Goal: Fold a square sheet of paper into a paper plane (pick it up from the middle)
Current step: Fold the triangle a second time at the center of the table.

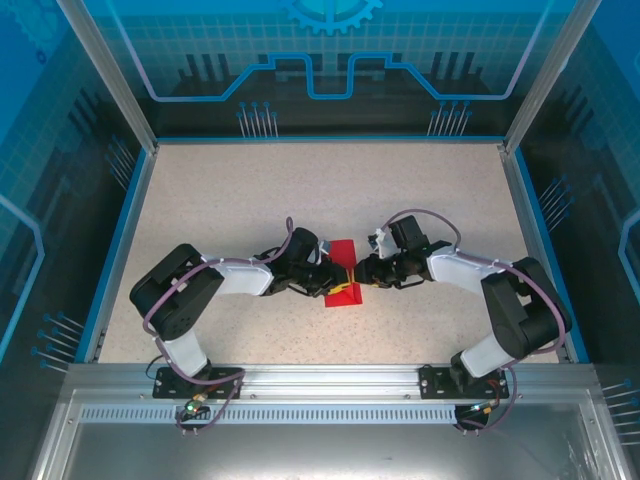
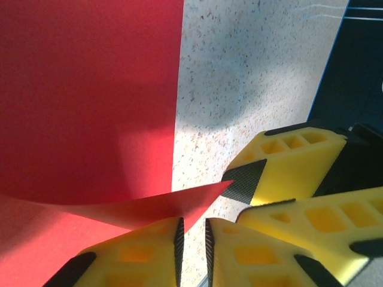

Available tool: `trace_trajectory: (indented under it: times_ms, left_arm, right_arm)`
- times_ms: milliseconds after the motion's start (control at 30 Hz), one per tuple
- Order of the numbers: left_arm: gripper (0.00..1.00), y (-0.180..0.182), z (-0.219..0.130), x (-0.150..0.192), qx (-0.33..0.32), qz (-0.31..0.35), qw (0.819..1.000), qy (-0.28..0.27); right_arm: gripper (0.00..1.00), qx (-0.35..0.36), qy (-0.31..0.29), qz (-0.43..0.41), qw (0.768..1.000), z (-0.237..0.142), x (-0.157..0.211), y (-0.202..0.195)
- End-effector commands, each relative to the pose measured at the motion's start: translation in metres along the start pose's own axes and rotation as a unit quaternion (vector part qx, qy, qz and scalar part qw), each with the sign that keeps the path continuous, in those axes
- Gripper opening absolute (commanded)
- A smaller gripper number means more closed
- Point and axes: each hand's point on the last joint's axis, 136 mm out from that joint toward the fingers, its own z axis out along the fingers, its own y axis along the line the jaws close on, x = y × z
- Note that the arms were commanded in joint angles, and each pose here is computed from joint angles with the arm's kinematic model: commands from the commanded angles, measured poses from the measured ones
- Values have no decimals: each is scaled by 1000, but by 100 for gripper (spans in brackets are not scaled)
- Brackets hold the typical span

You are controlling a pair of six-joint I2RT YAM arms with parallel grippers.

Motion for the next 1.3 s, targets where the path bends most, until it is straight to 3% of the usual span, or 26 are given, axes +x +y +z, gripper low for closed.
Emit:
trace_trajectory:
  times_ms: [0,533,900,1267]
  left_arm:
    - [14,4,2,-1,-8,9,1000,-4]
    - [4,7,4,0,-13,7,1000,-1]
    - [4,1,3,-1,-10,16,1000,0]
    - [4,-15,4,-13,-10,39,999,-13]
  right_arm:
    - [33,-29,7,-9,1000,2,-1,5]
    - [26,-37,19,-21,999,8,-11,4]
    - [6,-18,27,-28,999,12,-15,-6]
    - [6,31,38,-37,998,18,-20,-29]
